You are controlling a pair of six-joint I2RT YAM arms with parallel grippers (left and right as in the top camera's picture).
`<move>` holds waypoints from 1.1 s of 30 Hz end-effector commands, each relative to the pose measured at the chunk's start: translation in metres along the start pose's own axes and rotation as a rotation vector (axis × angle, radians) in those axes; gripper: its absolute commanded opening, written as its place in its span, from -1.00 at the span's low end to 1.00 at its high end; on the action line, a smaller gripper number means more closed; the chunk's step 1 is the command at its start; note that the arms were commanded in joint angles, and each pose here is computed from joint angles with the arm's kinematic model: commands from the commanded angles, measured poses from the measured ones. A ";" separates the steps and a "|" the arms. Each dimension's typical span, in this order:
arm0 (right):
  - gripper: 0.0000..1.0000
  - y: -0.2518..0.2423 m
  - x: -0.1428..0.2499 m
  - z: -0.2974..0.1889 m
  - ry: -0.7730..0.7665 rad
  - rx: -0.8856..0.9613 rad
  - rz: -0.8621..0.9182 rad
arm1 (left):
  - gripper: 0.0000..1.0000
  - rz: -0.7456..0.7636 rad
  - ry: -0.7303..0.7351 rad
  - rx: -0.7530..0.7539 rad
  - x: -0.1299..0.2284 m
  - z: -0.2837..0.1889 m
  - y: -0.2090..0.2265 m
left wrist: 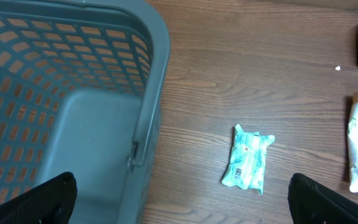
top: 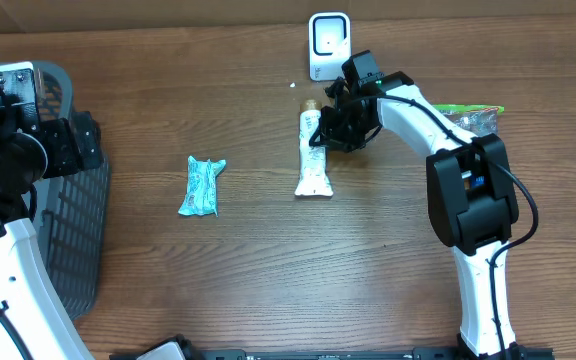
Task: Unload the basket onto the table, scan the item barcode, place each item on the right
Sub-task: 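Lift the tube and carry it toward the scanner with the right gripper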
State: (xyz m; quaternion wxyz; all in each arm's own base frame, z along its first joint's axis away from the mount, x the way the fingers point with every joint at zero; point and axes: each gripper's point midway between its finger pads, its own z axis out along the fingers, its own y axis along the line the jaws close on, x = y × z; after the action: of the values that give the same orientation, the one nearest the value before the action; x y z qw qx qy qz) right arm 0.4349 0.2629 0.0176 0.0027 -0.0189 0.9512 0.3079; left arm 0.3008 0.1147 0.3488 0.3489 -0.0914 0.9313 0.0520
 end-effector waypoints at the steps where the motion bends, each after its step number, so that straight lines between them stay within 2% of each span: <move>1: -0.93 -0.036 0.024 0.030 0.089 0.086 0.052 | 1.00 0.017 -0.012 0.003 -0.004 -0.002 0.000; 5: -0.93 -0.019 0.017 0.012 0.080 0.028 0.003 | 1.00 0.017 -0.012 0.003 -0.004 -0.002 0.000; 11: -0.92 0.041 0.009 -0.049 0.029 -0.127 -0.205 | 1.00 0.017 -0.012 0.003 -0.004 -0.002 0.000; 21: -0.92 0.114 0.046 -0.161 -0.100 -0.199 -0.564 | 1.00 0.017 -0.012 0.003 -0.004 -0.002 0.000; 27: -0.92 0.145 0.075 -0.193 -0.117 -0.347 -0.766 | 1.00 0.017 -0.012 0.003 -0.004 -0.002 0.000; 33: -0.92 0.144 0.077 -0.214 -0.141 -0.470 -0.780 | 0.99 0.017 -0.012 0.003 -0.004 -0.002 0.000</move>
State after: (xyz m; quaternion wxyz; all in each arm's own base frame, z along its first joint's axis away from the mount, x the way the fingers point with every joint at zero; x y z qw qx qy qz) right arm 0.3523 0.2566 0.2447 0.1383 -0.3309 0.8222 0.4419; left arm 0.3009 0.1147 0.3489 0.3490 -0.0914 0.9312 0.0521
